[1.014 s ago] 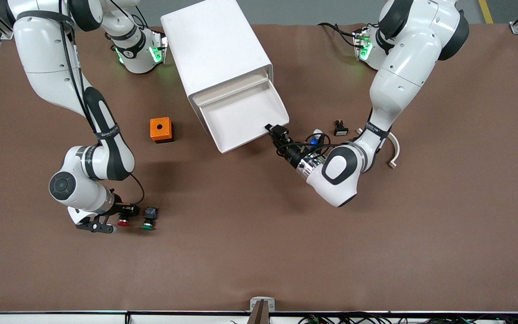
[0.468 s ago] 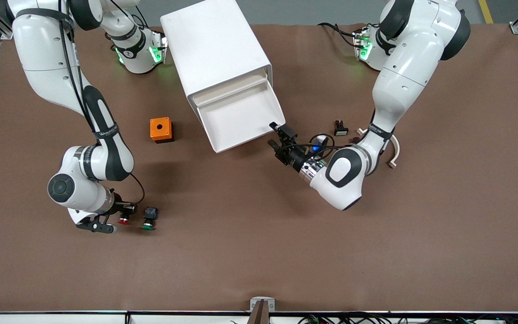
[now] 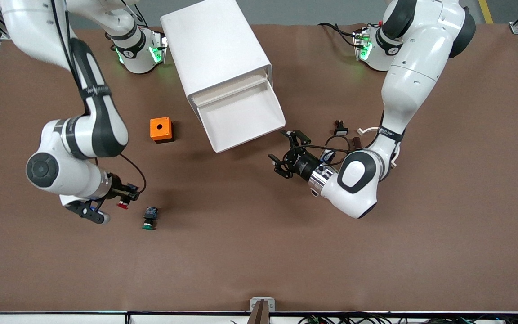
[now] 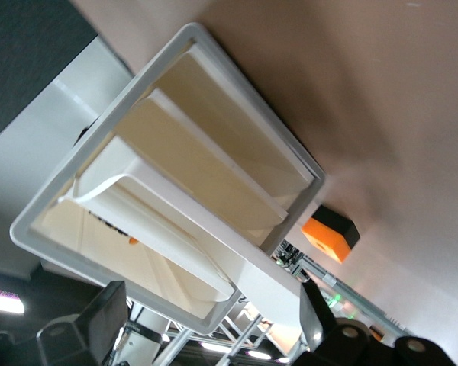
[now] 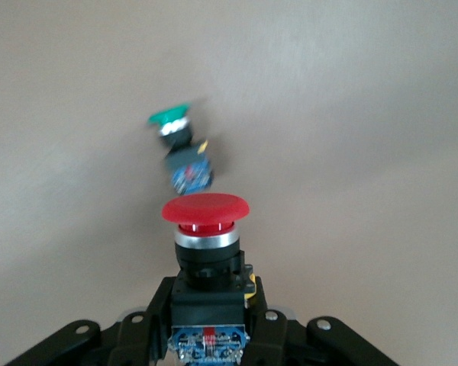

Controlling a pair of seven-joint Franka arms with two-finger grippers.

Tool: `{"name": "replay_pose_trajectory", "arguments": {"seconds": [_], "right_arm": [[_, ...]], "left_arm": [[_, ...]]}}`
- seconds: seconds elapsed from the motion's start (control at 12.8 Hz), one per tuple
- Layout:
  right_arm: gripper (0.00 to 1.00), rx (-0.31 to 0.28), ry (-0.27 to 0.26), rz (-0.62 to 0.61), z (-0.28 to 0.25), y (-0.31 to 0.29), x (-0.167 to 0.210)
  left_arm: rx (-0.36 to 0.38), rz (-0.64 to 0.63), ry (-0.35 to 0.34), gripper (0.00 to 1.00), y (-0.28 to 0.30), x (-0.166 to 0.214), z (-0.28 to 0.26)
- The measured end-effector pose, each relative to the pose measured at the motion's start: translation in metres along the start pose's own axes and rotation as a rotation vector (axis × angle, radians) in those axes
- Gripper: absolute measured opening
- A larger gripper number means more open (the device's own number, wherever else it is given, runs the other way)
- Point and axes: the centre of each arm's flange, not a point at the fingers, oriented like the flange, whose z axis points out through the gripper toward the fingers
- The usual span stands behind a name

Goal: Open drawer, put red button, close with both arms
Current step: 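Grasp the red mushroom button with the right gripper and lift it, then carry the red button into the open drawer with the right gripper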

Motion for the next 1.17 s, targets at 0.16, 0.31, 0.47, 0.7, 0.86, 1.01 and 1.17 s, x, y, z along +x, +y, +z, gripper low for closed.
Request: {"name": "replay_pose_trajectory", "arguments": {"seconds": [0.16, 0.31, 0.47, 0.7, 0.86, 1.01, 1.17], "right_arm": [[0.41, -0.004, -0.001, 0.086, -0.014, -0.039, -0.054], [0.41, -0.012, -0.001, 0.159, -0.02, -0.075, -0.104], [0.41, -0.013, 0.007, 0.233, -0.021, -0.108, -0.15], [0.41, -0.005, 0.021, 0.318, -0.016, -0.15, -0.215], [0.41, 0.01, 0.031, 0.37, -0.012, -0.17, -0.249], [0.41, 0.04, 0.041, 0.434, -0.007, -0.187, -0.283], [0.41, 0.07, 0.044, 0.494, -0.002, -0.203, -0.319]], "left_arm": [[-0.023, 0.157, 0.072, 1.0, -0.002, -0.001, -0.012], [-0.071, 0.282, 0.172, 0.99, 0.001, -0.003, -0.023], [-0.117, 0.423, 0.322, 0.99, -0.001, -0.013, -0.035], [-0.214, 0.593, 0.563, 0.99, -0.013, -0.059, -0.038], [-0.283, 0.682, 0.721, 0.99, -0.018, -0.092, -0.027], [-0.314, 0.755, 0.853, 0.99, -0.022, -0.115, -0.008], [-0.319, 0.79, 0.955, 0.99, -0.023, -0.126, 0.01]]}}
